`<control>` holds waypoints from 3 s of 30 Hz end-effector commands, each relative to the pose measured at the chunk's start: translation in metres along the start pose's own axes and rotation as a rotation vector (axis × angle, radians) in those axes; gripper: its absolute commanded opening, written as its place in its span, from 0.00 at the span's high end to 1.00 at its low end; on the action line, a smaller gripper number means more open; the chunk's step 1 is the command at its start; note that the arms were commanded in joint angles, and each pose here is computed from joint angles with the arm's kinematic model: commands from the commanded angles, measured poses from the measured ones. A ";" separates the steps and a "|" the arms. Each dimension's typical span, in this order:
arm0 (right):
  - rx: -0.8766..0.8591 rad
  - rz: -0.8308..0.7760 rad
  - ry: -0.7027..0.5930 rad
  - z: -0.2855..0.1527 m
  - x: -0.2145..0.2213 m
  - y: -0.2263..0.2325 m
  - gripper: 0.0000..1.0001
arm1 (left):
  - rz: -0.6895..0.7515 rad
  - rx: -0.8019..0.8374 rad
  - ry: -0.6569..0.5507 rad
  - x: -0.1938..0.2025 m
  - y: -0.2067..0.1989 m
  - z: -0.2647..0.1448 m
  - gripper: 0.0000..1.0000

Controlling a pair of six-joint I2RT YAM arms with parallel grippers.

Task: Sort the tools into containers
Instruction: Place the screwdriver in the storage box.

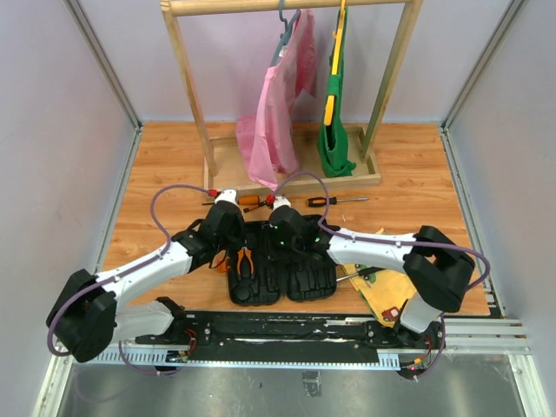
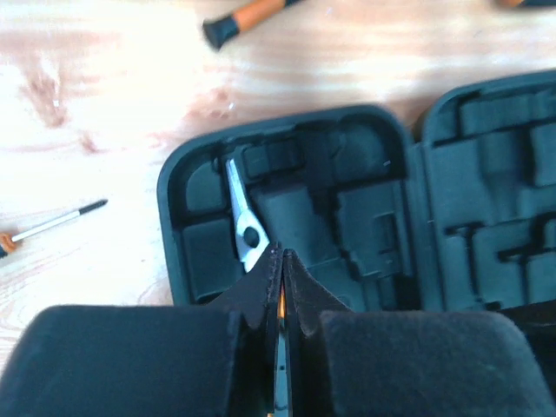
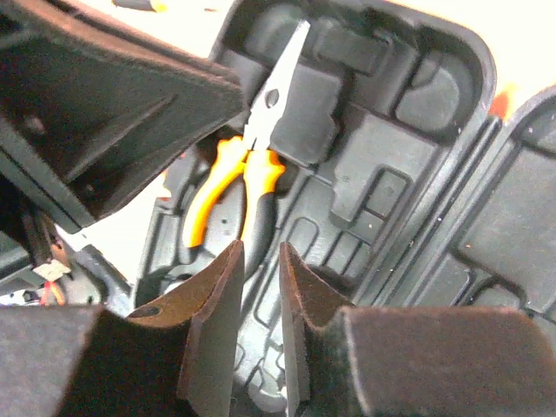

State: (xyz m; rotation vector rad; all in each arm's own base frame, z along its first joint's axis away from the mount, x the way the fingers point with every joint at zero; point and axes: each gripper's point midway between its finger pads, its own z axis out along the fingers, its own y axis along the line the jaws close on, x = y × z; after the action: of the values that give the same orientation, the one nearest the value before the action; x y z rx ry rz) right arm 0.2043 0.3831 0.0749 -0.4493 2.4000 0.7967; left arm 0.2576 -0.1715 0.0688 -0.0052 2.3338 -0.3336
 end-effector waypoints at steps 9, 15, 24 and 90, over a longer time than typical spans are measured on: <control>-0.105 -0.058 -0.012 -0.011 -0.003 0.018 0.75 | -0.067 0.012 0.061 0.019 0.006 -0.028 0.95; -0.160 -0.029 0.024 0.006 -0.002 0.029 0.75 | -0.082 0.019 0.128 0.040 0.007 -0.032 0.96; -0.153 -0.014 0.061 0.019 0.006 0.026 0.75 | -0.080 -0.041 0.170 0.050 0.011 -0.030 0.98; 0.014 -0.040 0.171 0.034 0.025 0.002 0.80 | -0.054 -0.088 0.229 0.066 0.015 -0.022 0.96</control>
State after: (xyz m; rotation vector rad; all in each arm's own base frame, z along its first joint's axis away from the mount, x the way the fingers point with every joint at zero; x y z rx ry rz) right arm 0.1991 0.4024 0.0455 -0.5557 2.5154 0.7954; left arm 0.2055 -0.1611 0.0409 -0.0887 2.5445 -0.2873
